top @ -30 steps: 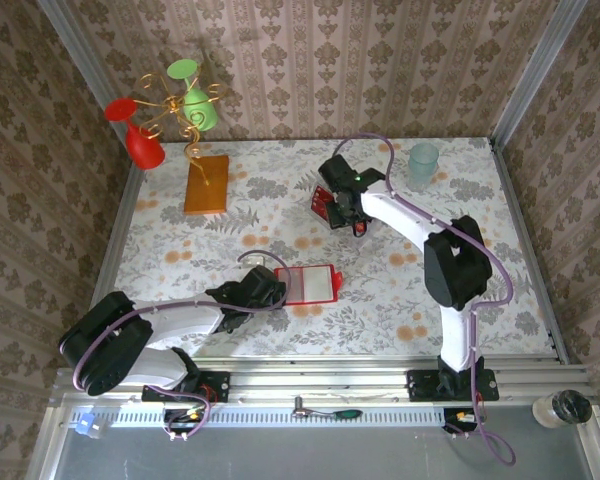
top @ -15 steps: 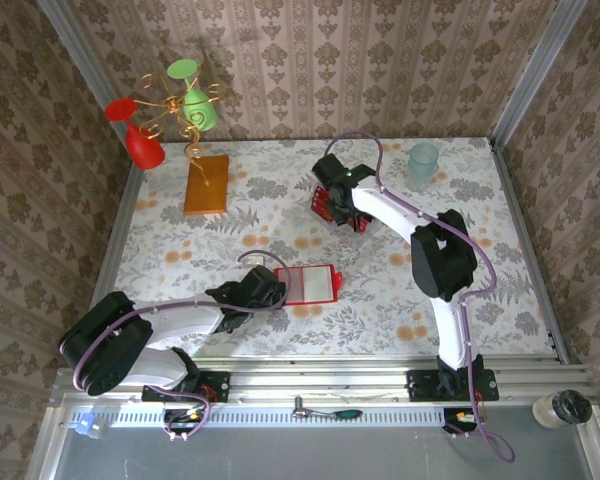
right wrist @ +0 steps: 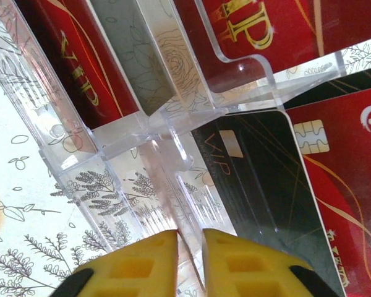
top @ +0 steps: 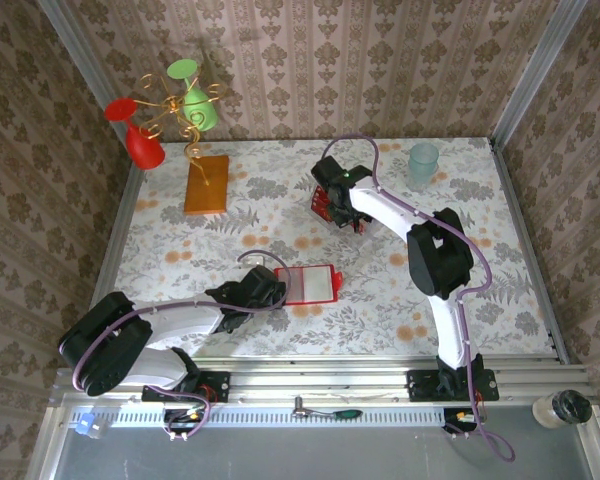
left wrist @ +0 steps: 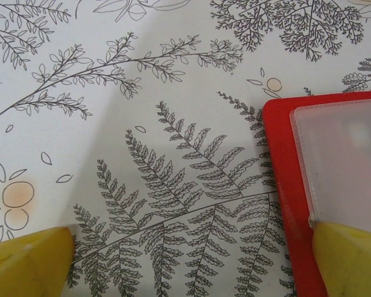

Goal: Put the credit cards into the card holder
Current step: Pick up the credit card from the storage box.

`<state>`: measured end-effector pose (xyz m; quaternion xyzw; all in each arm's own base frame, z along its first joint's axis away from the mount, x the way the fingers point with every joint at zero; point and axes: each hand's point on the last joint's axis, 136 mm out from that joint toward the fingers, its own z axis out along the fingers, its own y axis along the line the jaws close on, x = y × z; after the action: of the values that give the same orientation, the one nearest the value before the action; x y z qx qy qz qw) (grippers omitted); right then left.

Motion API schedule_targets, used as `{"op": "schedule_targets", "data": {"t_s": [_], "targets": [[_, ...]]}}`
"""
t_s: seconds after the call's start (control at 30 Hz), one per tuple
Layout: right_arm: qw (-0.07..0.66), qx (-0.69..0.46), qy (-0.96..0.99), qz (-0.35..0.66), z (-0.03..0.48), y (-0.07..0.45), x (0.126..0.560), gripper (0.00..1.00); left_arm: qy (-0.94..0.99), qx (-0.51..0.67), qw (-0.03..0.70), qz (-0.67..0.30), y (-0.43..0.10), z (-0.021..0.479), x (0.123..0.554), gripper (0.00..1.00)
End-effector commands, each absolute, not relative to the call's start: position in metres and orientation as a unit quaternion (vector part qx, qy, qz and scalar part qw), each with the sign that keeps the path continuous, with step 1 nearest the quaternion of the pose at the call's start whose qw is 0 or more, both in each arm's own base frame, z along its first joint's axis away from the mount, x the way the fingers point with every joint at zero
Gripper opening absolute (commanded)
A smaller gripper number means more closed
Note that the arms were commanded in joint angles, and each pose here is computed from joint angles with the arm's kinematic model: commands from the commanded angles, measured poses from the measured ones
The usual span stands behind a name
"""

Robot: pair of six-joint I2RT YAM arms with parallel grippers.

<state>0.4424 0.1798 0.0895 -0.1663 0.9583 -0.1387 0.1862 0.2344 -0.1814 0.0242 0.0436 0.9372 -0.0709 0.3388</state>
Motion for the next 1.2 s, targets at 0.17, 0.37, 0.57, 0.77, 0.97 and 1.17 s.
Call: {"op": "schedule_targets", "data": {"t_s": [0.17,0.37,0.57,0.77,0.97,1.17], "targets": [[0.184,-0.197,0.956,-0.118,0.102,0.188,0.44,0.03,0.934,0.035,0.349,-0.068,-0.178,0.03,0.237,1.0],[0.204,-0.204,0.952,-0.102,0.123,0.193,0.437,0.0,0.933,0.033,0.351,-0.069,-0.177,0.032,0.238,1.0],[0.242,-0.203,0.947,-0.065,0.164,0.209,0.425,0.0,0.932,0.033,0.354,-0.066,-0.175,0.033,0.238,1.0],[0.25,-0.192,0.949,0.028,0.177,0.246,0.393,0.0,0.933,0.032,0.353,-0.063,-0.173,0.031,0.236,1.0],[0.228,-0.126,0.946,0.191,0.165,0.284,0.353,0.0,0.934,0.031,0.35,-0.058,-0.17,0.028,0.235,1.0],[0.2,-0.077,0.937,0.276,0.142,0.303,0.322,0.0,0.935,0.028,0.349,-0.055,-0.168,0.027,0.235,1.0]]}}
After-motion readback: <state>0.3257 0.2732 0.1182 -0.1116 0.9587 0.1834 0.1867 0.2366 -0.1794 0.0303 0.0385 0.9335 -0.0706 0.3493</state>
